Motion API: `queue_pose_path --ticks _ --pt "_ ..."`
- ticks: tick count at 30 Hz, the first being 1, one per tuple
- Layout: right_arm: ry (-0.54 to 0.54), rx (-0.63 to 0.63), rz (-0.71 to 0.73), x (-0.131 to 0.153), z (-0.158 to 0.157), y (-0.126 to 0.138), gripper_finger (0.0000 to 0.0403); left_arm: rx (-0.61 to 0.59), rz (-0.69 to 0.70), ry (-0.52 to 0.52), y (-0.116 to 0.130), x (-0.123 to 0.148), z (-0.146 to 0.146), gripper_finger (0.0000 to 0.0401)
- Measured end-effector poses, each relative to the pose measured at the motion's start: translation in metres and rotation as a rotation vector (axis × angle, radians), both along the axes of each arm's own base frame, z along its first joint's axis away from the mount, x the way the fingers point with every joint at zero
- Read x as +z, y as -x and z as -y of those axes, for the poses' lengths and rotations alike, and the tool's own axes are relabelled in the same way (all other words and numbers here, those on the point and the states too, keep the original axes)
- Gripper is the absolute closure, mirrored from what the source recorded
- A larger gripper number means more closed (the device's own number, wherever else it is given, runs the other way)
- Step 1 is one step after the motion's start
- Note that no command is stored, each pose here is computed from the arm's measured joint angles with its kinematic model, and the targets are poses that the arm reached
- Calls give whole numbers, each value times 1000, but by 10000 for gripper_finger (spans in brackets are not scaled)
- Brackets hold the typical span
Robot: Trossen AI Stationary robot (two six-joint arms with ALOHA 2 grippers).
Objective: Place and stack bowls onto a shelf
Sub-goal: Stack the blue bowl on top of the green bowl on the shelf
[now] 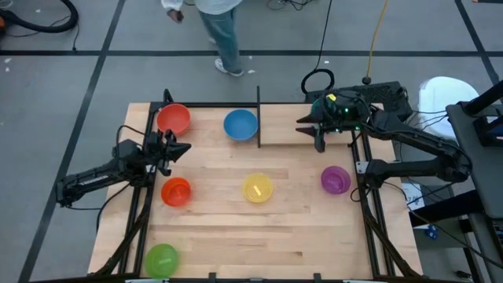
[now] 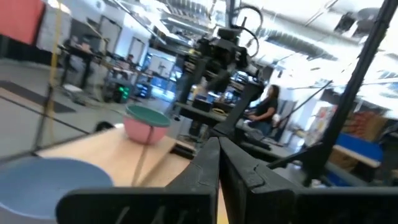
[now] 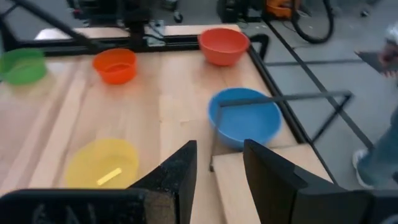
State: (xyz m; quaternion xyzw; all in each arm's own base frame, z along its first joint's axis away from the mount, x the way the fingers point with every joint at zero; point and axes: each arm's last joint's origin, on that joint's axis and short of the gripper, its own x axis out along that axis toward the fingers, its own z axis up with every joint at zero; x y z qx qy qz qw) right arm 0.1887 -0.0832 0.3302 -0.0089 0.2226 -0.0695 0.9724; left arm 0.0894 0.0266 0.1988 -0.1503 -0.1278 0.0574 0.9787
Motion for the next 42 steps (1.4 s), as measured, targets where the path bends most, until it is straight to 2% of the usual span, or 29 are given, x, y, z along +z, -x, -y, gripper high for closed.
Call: queue_pose_path --ticks 4,7,12,17,20,25,28,32,37,42 --pt "61 96 71 7 -15 -10 280 87 -86 -77 10 28 2 397" --pt "104 136 156 14 -22 -19 280 168 -209 -68 22 49 3 398" --pt "153 125 236 18 -24 -40 280 249 -379 -12 32 73 4 396" --pt "183 50 227 30 -16 -70 280 253 -413 -8 29 93 3 398" --pt "187 46 220 39 -10 -92 280 253 -428 -15 26 101 2 397" --pt "204 73 119 43 0 -129 280 250 -508 3 20 102 0 392" --pt "216 91 71 39 3 -143 280 233 -558 60 15 98 -2 391" --pt "248 122 46 34 0 -148 280 242 -613 184 10 91 -4 390" --pt "276 154 52 36 -8 -148 280 235 -656 221 3 88 -6 389" --pt "279 172 55 40 -14 -145 280 245 -702 305 -8 82 -10 377"
